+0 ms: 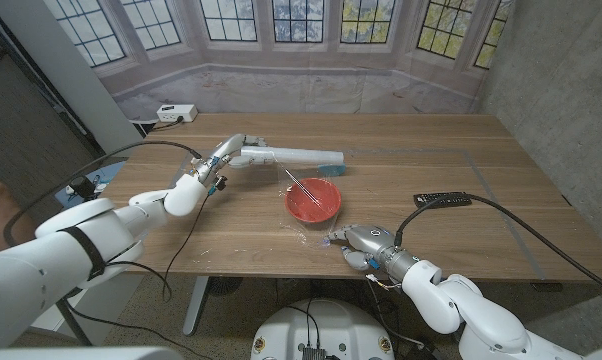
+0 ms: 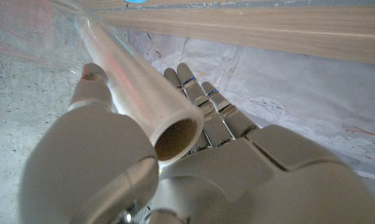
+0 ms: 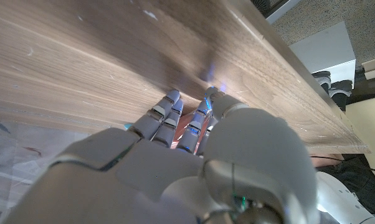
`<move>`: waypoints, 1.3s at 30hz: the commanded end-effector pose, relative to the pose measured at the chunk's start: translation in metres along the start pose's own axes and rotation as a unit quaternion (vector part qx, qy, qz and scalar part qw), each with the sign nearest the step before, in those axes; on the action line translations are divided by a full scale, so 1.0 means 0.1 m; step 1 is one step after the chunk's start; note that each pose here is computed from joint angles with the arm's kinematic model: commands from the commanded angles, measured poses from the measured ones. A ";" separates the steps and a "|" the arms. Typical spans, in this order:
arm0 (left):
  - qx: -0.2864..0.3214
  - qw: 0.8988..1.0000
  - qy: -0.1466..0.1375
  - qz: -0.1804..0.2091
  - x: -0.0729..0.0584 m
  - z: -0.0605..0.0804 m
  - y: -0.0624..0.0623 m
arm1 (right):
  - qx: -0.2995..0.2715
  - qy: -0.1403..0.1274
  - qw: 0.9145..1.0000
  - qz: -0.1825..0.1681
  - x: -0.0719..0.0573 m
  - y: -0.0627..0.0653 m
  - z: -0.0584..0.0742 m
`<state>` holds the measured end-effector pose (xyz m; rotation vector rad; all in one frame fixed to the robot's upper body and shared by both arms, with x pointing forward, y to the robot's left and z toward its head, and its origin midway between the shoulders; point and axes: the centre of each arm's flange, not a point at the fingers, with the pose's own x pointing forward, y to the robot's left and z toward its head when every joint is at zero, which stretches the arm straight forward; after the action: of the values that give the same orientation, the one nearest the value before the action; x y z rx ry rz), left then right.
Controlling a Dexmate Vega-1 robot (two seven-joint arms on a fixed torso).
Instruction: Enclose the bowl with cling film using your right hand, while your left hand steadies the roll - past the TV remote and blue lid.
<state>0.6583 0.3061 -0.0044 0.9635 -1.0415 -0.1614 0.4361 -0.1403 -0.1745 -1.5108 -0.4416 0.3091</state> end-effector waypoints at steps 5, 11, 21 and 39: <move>0.039 0.999 0.000 -0.020 -0.02 -0.05 -0.01 | 0.011 -0.002 1.000 0.002 -0.04 0.02 -0.04; 0.055 0.998 0.007 -0.022 -0.02 -0.08 -0.06 | 0.012 -0.002 1.000 0.005 -0.05 0.03 -0.05; 0.067 0.997 0.014 -0.023 0.00 -0.10 -0.11 | 0.015 0.000 1.000 0.005 -0.05 0.03 -0.06; 0.085 0.996 0.014 -0.017 0.00 -0.11 -0.14 | 0.020 0.005 1.000 0.006 -0.04 0.03 -0.06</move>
<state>0.6694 0.3053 -0.0139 1.1167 -1.0223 -0.1071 0.4354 -0.1467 -0.1774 -1.4814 -0.4257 0.3212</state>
